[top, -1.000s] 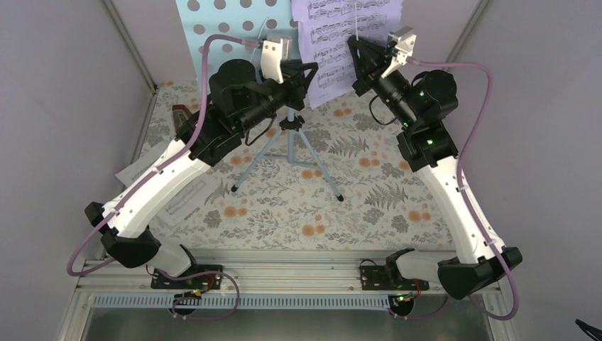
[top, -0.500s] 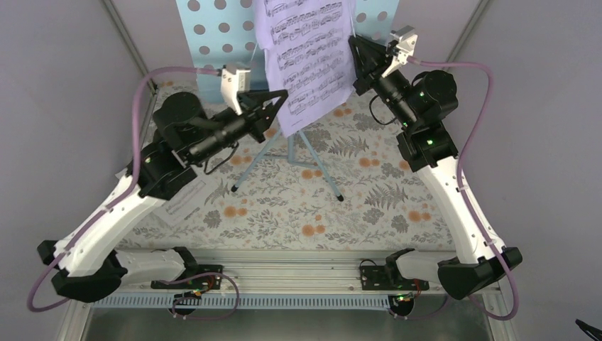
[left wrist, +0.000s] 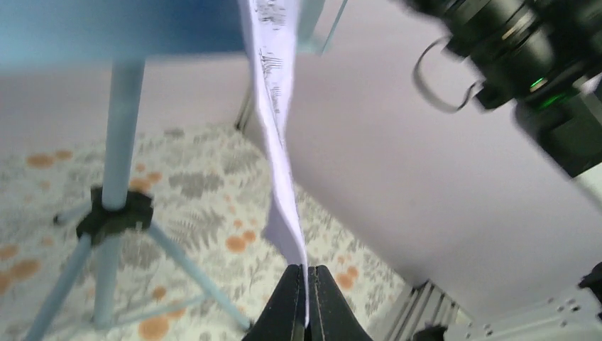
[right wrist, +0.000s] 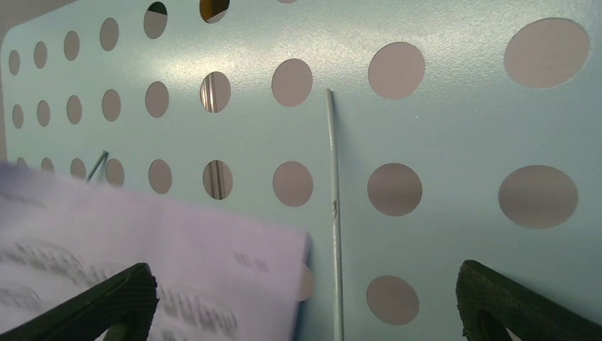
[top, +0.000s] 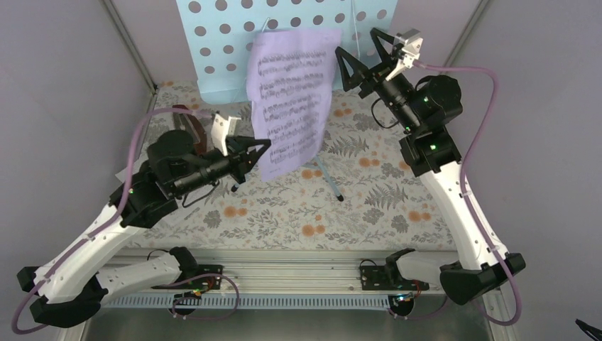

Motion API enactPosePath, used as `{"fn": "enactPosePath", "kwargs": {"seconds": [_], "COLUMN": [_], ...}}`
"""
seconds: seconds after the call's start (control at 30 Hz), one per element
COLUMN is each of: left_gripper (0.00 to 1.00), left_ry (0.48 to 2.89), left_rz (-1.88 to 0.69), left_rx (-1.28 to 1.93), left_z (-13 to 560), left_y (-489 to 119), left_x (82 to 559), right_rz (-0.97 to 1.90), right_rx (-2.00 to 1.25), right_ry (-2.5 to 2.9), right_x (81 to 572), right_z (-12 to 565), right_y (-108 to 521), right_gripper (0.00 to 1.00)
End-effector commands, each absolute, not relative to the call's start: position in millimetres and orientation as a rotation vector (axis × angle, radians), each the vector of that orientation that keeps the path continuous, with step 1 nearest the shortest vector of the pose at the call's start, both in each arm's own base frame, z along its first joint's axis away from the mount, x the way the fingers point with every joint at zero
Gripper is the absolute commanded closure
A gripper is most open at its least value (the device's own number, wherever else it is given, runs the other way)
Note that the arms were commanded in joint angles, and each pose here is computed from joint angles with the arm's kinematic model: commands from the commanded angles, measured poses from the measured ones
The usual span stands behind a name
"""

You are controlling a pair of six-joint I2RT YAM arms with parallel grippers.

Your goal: Pack up the instrument practice props

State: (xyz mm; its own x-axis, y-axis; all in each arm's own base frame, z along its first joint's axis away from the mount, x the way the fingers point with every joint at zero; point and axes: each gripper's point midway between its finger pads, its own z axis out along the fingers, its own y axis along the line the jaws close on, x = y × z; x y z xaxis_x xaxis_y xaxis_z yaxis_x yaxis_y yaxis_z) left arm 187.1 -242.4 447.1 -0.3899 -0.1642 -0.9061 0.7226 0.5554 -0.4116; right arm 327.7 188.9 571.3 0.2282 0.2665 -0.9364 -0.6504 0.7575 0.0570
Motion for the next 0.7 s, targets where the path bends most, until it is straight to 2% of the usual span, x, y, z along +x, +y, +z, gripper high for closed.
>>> {"fn": "enactPosePath", "kwargs": {"seconds": [0.0,0.37,0.67], "left_gripper": [0.97,0.98,0.98], "left_ry": [1.895,2.149,2.234], "left_rz": [-1.038,-0.915,-0.873], "left_rx": [0.454,0.199,-0.017], "left_z": [386,281,232], "left_y": [-248,-223,-179], "left_x": [187,215,255], "right_rz": [0.646,0.499,0.383], "right_rx": [-0.354,-0.14,0.018], "right_ry": [1.159,1.267,1.384], "right_x": [312,299,299], "right_z": [576,540,485], "right_y": [177,126,92], "right_gripper": [0.0,0.0,0.0]}}
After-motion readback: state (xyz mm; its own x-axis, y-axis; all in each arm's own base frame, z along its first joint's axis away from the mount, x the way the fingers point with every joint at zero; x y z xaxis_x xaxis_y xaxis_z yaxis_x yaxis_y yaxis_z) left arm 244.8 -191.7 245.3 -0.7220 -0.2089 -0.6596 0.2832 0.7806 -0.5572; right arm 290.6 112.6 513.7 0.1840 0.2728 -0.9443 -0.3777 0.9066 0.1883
